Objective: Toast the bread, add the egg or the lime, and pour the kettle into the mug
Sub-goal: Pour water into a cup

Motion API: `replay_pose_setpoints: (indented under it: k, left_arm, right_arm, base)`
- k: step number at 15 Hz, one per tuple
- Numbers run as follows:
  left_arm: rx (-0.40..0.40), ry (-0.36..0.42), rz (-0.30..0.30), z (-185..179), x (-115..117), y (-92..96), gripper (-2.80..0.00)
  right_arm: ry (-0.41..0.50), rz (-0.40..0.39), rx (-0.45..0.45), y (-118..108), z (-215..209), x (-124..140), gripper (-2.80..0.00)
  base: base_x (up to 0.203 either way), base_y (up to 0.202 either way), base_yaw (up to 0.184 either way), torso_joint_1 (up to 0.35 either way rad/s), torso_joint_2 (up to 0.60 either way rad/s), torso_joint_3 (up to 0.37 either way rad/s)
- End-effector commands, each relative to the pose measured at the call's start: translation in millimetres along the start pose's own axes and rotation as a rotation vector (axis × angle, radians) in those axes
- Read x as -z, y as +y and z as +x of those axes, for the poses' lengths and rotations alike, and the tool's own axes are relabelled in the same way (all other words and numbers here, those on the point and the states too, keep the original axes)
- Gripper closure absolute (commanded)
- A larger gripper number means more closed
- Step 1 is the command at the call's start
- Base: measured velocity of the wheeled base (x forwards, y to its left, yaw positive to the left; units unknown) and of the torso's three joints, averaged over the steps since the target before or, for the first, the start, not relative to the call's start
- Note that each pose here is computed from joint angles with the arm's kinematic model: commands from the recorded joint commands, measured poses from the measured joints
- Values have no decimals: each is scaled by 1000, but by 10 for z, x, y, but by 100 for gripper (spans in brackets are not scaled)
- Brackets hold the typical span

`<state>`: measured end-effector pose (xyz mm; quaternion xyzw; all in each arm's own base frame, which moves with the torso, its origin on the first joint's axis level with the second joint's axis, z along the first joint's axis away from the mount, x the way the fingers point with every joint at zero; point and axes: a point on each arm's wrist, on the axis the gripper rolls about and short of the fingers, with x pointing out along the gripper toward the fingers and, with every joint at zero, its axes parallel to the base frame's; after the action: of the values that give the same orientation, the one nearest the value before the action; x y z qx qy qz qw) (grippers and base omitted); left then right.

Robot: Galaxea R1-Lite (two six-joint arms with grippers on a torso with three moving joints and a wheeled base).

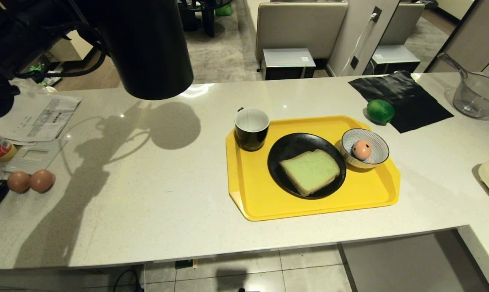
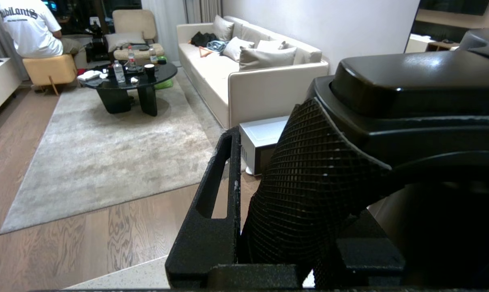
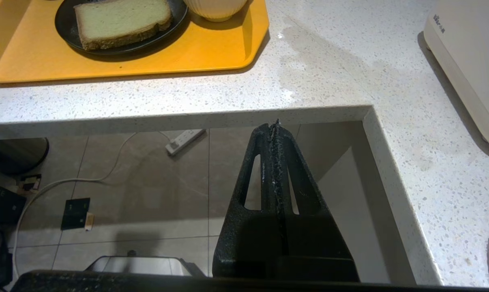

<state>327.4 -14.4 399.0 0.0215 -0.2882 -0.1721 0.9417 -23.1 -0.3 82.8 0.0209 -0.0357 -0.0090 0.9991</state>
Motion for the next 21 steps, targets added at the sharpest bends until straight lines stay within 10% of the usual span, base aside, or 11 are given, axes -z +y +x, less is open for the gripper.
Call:
replay_pose_setpoints:
  k: [1,13,21]
  left_arm:
    - [4,30,4,9,61,8,0]
    - [140,274,218,409,657,85,0]
    - [188,264,247,480,710,-131,0]
  right_arm:
    - [27,1,1,-3,17,72,0]
    - [27,1,15,-6,17,77,0]
    - [27,1,18,-7,17,77,0]
  base:
    - [0,0,0,0,0,0]
    - [0,0,0,0,0,0]
    - [0,0,0,0,0,0]
